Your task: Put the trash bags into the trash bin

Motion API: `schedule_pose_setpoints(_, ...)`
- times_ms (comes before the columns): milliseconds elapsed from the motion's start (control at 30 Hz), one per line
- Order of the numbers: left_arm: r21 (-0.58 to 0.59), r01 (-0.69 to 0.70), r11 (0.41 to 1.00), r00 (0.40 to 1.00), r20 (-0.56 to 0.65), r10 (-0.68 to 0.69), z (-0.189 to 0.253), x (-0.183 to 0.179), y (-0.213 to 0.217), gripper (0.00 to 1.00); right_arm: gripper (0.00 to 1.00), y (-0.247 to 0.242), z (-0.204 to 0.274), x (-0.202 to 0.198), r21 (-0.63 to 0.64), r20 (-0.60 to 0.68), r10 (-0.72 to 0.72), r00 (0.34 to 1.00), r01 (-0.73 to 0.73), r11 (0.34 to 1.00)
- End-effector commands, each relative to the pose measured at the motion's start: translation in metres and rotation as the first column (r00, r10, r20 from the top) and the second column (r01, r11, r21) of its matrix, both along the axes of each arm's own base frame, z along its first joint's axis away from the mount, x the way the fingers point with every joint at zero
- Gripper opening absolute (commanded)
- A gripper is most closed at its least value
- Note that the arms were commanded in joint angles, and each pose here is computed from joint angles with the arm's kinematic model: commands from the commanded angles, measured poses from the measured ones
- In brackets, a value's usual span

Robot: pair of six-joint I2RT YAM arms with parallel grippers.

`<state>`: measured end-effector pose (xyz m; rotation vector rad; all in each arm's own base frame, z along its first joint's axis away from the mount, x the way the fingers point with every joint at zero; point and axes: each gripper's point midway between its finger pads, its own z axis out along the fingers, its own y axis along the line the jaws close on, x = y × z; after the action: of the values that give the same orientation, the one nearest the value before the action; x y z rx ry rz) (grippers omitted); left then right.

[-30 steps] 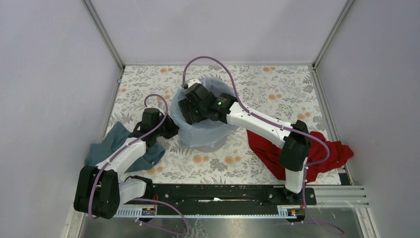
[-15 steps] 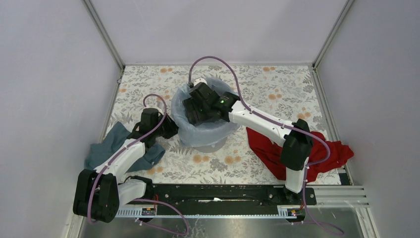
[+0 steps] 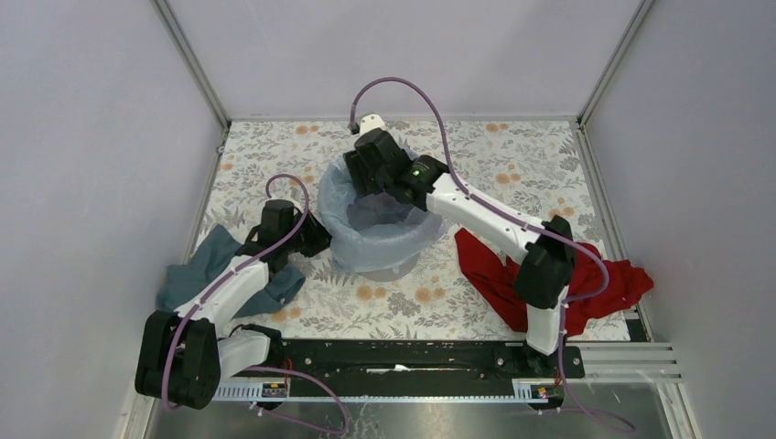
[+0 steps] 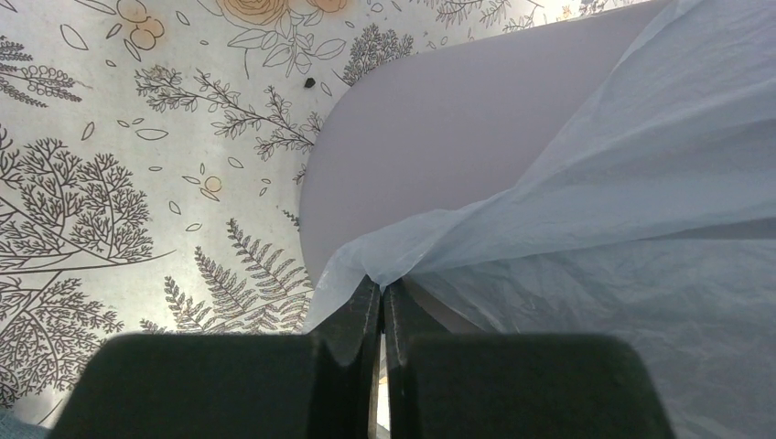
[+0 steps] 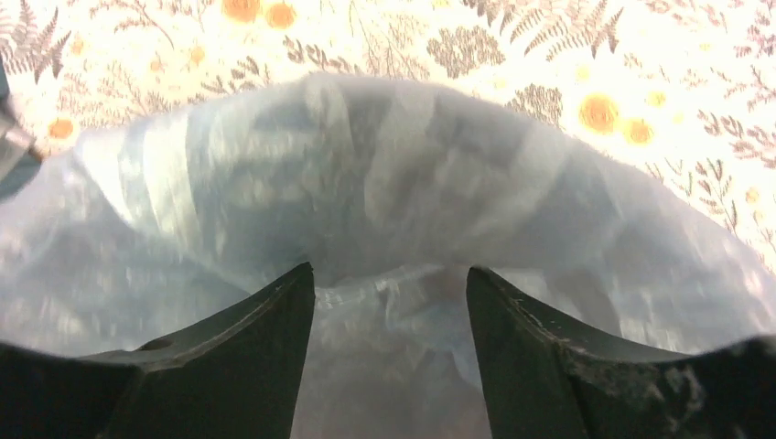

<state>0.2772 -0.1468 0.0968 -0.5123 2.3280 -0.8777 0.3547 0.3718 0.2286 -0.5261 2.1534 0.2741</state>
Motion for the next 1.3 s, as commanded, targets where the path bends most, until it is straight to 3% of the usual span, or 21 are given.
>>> schedule_pose_setpoints(0, -0.014, 0.018, 1.0, 0.997, 0.069, -0.017, 0.018, 0.006, -0.004, 0.04, 0.64, 0.023, 0.007, 0.034, 0.018, 0.111, -0.006, 0.994, 0.004, 1.0)
schedule_pose_setpoints(133, -0.015, 0.018, 1.0, 0.997, 0.07, -0.017, 0.019, 0.006, -0.004, 0.05, 0.48, 0.028, -0.003, 0.042, 0.028, 0.135, -0.023, 0.991, 0.02, 0.999)
schedule_pose_setpoints(200, -0.014, 0.02, 1.0, 0.997, 0.071, -0.019, 0.02, 0.006, -0.004, 0.05, 0.45, 0.027, 0.004, 0.041, 0.059, 0.156, -0.033, 0.987, 0.024, 0.998)
schedule_pose_setpoints(367, 0.003, 0.016, 1.0, 0.997, 0.072, -0.017, 0.02, 0.007, -0.002, 0.05, 0.72, 0.017, 0.016, 0.023, 0.037, 0.09, 0.0, 0.996, -0.004, 0.999)
schedule_pose_setpoints(533, 0.005, 0.031, 1.0, 0.997, 0.076, -0.031, 0.025, 0.009, -0.004, 0.06, 0.73, -0.016, 0.013, -0.017, 0.0, -0.006, 0.032, 0.999, -0.032, 0.999)
schedule_pose_setpoints(700, 0.008, 0.026, 1.0, 0.997, 0.078, -0.026, 0.027, 0.006, -0.002, 0.06, 0.91, -0.024, -0.011, -0.047, 0.022, -0.097, 0.103, 0.99, -0.102, 0.995)
schedule_pose_setpoints(967, 0.018, 0.027, 0.999, 0.998, 0.062, -0.028, 0.022, 0.0, 0.0, 0.07, 0.95, -0.017, -0.074, -0.04, -0.083, -0.185, 0.09, 0.979, -0.107, 0.991)
schedule_pose_setpoints(1267, 0.028, 0.011, 1.0, 0.997, 0.082, -0.014, 0.034, 0.007, 0.002, 0.07, 0.97, -0.01, -0.135, -0.04, -0.113, -0.259, 0.07, 0.963, -0.102, 0.988)
